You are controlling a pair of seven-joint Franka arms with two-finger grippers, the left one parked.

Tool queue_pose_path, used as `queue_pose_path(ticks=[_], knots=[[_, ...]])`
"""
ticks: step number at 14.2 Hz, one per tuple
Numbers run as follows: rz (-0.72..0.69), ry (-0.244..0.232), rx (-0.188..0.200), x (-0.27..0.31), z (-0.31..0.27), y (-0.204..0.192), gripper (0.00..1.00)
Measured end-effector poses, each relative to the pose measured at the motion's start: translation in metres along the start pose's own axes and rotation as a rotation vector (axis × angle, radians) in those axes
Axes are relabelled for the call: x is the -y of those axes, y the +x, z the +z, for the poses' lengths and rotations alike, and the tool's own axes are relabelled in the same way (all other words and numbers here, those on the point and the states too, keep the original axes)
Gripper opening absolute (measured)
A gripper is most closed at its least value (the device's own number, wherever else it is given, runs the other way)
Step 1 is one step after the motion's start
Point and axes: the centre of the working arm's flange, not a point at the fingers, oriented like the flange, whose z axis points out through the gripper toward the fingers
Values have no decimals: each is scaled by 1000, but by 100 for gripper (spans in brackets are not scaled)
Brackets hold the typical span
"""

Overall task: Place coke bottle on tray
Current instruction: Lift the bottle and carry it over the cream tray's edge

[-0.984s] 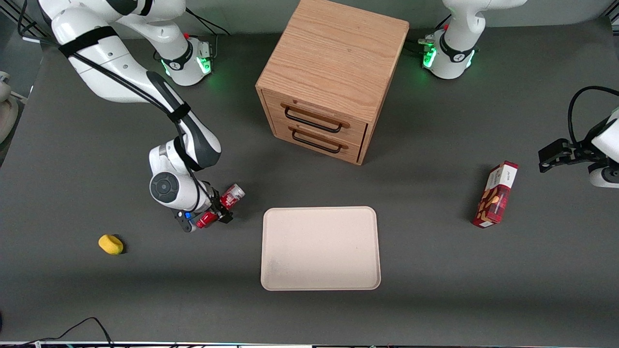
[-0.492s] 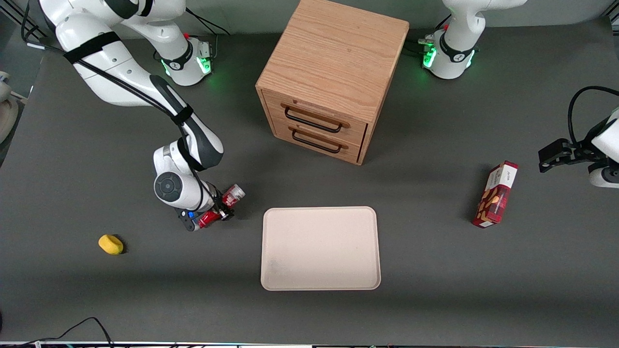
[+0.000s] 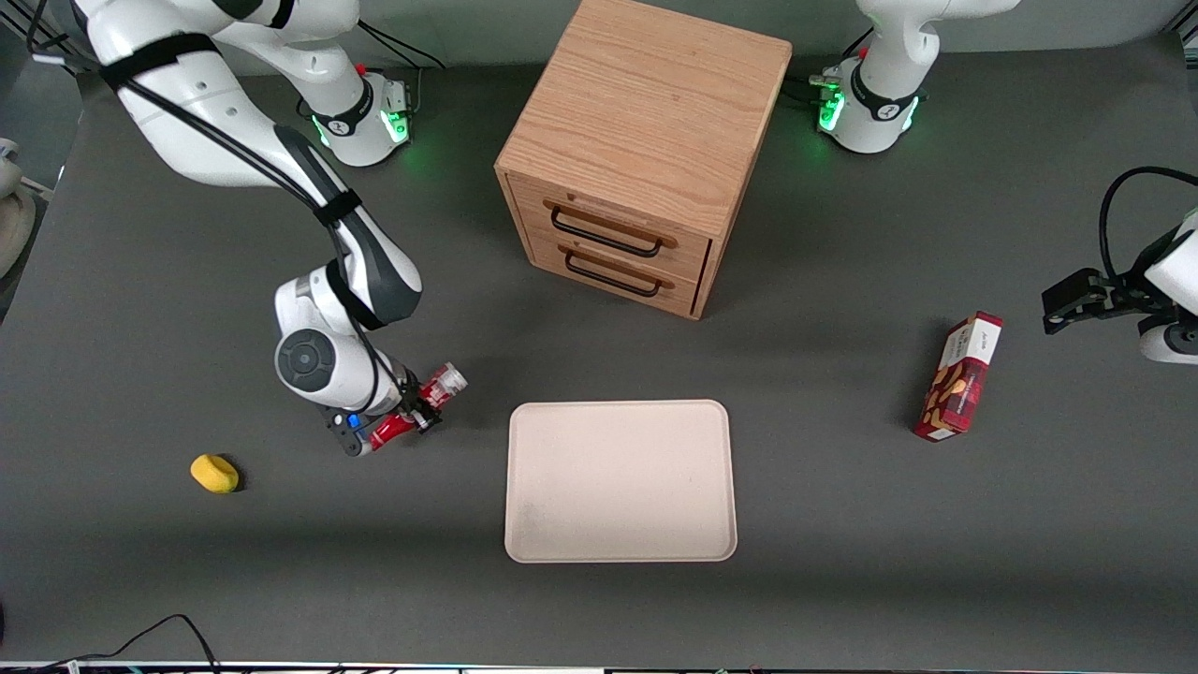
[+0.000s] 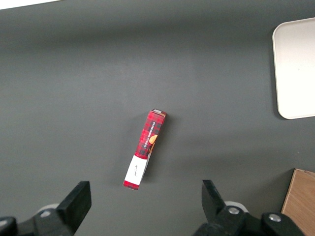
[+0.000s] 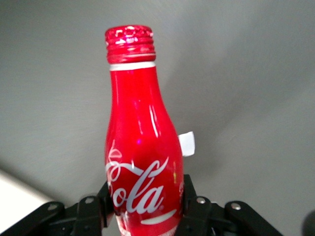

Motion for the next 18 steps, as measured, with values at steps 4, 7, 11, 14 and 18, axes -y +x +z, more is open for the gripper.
queue_pose_path(ticks=[4, 7, 11, 14, 18], knots=[[-169, 95, -39, 36, -130, 5, 55], [-341, 184, -56, 74, -158, -17, 55], [-716, 245, -61, 126, -120, -37, 55], [-842, 257, -43, 149, -49, -41, 55], [-859, 220, 22, 156, 40, -45, 55]])
